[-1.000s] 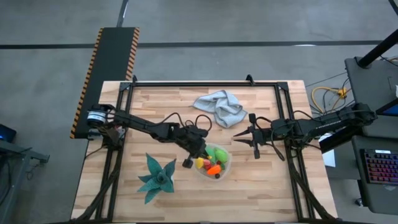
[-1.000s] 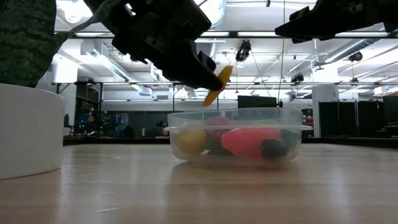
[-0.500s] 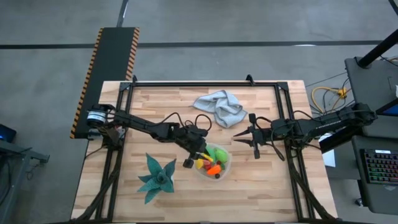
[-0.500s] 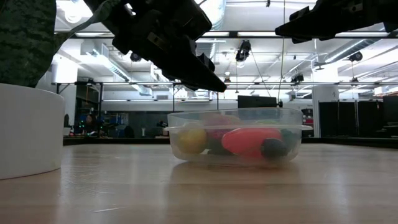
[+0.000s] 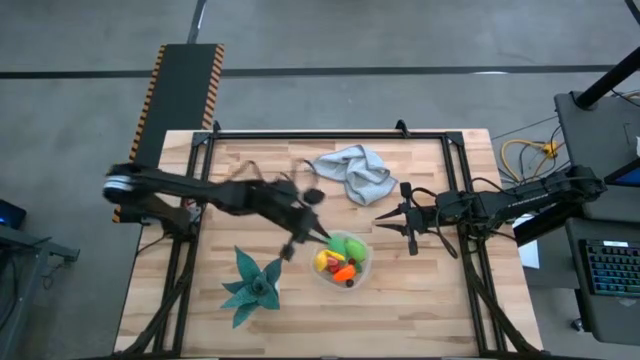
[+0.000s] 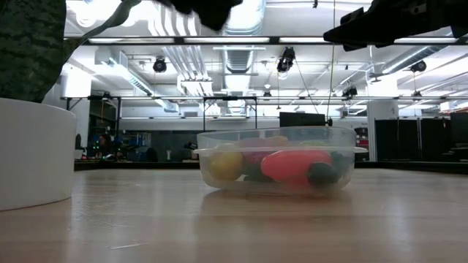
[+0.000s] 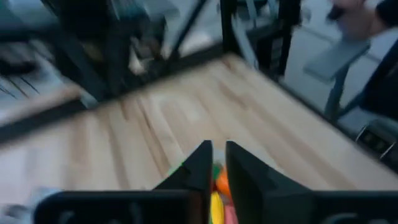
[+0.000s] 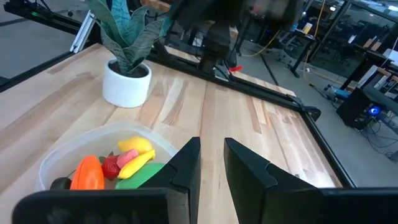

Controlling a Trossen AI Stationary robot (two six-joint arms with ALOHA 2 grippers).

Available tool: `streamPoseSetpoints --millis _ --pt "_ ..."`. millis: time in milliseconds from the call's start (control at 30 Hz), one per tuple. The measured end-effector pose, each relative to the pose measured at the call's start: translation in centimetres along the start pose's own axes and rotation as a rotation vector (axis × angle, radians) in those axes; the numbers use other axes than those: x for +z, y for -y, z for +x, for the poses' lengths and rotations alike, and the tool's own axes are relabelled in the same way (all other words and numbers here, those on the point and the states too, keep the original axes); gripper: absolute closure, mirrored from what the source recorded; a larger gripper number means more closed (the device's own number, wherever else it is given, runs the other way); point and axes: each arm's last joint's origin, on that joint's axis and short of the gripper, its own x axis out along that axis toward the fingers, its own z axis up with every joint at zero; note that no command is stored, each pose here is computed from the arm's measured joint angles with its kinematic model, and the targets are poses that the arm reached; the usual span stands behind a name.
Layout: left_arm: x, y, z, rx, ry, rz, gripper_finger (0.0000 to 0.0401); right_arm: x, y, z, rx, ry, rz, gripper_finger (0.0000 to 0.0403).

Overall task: Pick and placing Produce into tupperware
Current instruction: Return to home position

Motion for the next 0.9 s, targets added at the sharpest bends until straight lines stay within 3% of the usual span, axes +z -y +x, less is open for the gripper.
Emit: streamPoseSetpoints --millis 167,300,367,467,633,800,900 --pt "3.0 1.7 -7.5 0.033 0.111 0.039 0.0395 0.0 0.0 0.0 0.000 -0.001 0.018 0.0339" --pt "3.1 4.0 -12.6 0.025 0.154 0.083 0.0399 0.0 0.0 0.0 0.002 -0.005 0.040 0.0339" --pt "2.7 5.1 -15.0 0.079 0.192 0.088 0.0400 -0.1 0.0 0.0 0.003 -0.010 0.049 0.0339" --pt "1.4 6.6 -18.0 0.182 0.227 0.082 0.0401 -0.2 -0.1 0.0 0.005 -0.018 0.060 0.0339" --pt "-2.1 8.4 -20.5 0.210 0.287 0.090 0.0401 -0.2 -0.1 0.0 0.005 -0.018 0.078 0.0339" --pt "-6.0 9.2 -21.8 0.344 0.329 0.068 0.0401 -0.2 0.0 0.0 0.004 -0.017 0.082 0.0339" --pt "-8.0 9.7 -21.3 0.349 0.363 0.063 0.0401 -0.2 -0.1 0.0 0.004 -0.018 0.096 0.0339"
